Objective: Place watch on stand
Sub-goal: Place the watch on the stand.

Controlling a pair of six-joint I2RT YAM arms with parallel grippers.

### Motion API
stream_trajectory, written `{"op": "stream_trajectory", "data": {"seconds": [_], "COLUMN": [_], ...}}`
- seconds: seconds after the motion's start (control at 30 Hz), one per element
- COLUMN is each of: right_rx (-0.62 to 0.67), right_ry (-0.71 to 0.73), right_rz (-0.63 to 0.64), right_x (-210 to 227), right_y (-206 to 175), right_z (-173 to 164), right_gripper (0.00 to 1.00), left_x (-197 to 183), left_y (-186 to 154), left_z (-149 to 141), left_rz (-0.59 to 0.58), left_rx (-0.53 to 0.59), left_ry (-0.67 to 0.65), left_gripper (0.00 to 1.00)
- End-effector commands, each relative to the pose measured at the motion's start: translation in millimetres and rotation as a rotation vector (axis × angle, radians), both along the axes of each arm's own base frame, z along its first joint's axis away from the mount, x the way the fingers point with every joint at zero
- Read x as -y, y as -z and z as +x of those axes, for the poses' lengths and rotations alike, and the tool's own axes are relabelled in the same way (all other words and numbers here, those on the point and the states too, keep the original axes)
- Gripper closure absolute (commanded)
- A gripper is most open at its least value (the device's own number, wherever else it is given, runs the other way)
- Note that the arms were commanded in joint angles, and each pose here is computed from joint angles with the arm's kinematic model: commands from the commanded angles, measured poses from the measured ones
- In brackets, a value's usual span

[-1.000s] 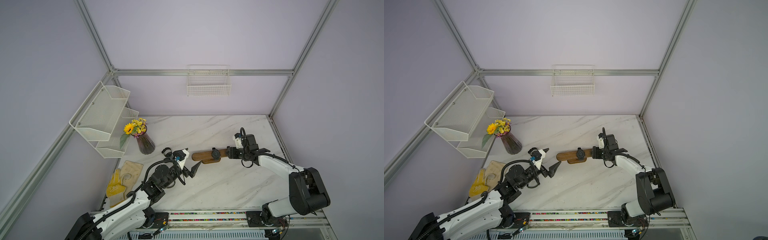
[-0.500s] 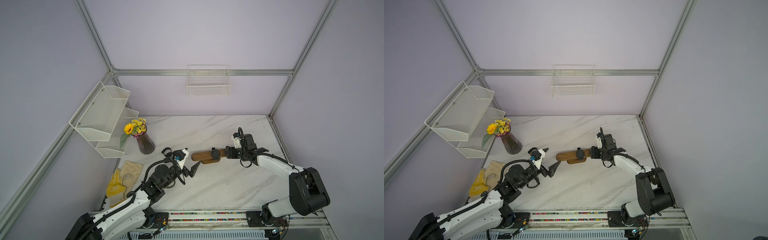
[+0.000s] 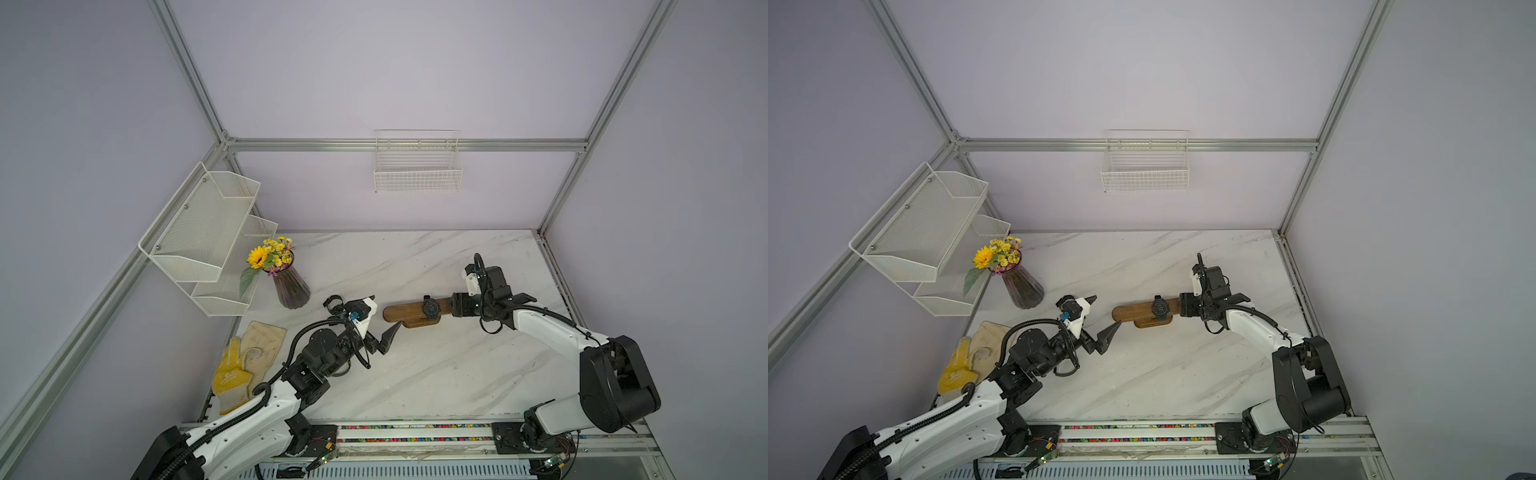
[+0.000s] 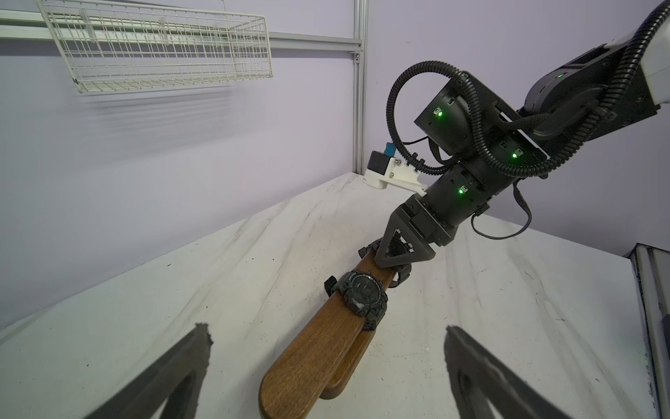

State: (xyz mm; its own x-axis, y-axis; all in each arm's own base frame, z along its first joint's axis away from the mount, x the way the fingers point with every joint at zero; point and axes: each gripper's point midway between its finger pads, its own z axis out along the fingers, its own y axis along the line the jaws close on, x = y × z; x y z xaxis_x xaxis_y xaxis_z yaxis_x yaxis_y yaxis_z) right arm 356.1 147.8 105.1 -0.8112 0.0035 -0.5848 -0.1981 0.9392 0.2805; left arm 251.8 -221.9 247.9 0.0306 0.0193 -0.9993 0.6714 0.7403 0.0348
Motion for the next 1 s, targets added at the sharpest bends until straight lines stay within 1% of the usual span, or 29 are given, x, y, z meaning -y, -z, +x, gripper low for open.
{"op": "stream_trajectory", "data": {"seconds": [0.0, 0.33, 0.5, 0.7, 0.87, 0.97], "right_rx": [0.038, 0.061, 0.052, 0.037, 0.025, 0.030], "right_ry": [0.013, 0.000, -0.015, -0.024, -0.005, -0.003], "right_rz": [-0.037, -0.121, -0.127, -0.121, -0.139, -0.138], "right_x": [3.2, -5.5, -9.8, -14.5, -10.8, -10.7], "right_y": [-14.7, -22.5, -18.7, -12.3, -5.8, -7.3], "right_z": [4.1, 3.2, 3.5, 3.8, 4.7, 5.0], "right_gripper": [0.32, 0.42, 0.46, 0.46, 0.42, 0.41], "left_x": [-1.9, -0.6, -0.6, -1.1, -2.1, -2.1], "left_y": [3.5, 5.8, 4.4, 5.9, 5.1, 6.1], "left_z": [-1.8, -1.2, -1.3, -1.0, -1.3, -1.3], "left_rz": [-0.020, -0.015, -0.018, -0.015, -0.016, -0.015], "left_rx": [0.009, 0.004, 0.005, -0.001, 0.001, -0.001], "left_ry": [0.006, 0.011, 0.012, 0.010, 0.009, 0.008], "left_gripper": [0.00, 0.00, 0.00, 0.00, 0.00, 0.00]}}
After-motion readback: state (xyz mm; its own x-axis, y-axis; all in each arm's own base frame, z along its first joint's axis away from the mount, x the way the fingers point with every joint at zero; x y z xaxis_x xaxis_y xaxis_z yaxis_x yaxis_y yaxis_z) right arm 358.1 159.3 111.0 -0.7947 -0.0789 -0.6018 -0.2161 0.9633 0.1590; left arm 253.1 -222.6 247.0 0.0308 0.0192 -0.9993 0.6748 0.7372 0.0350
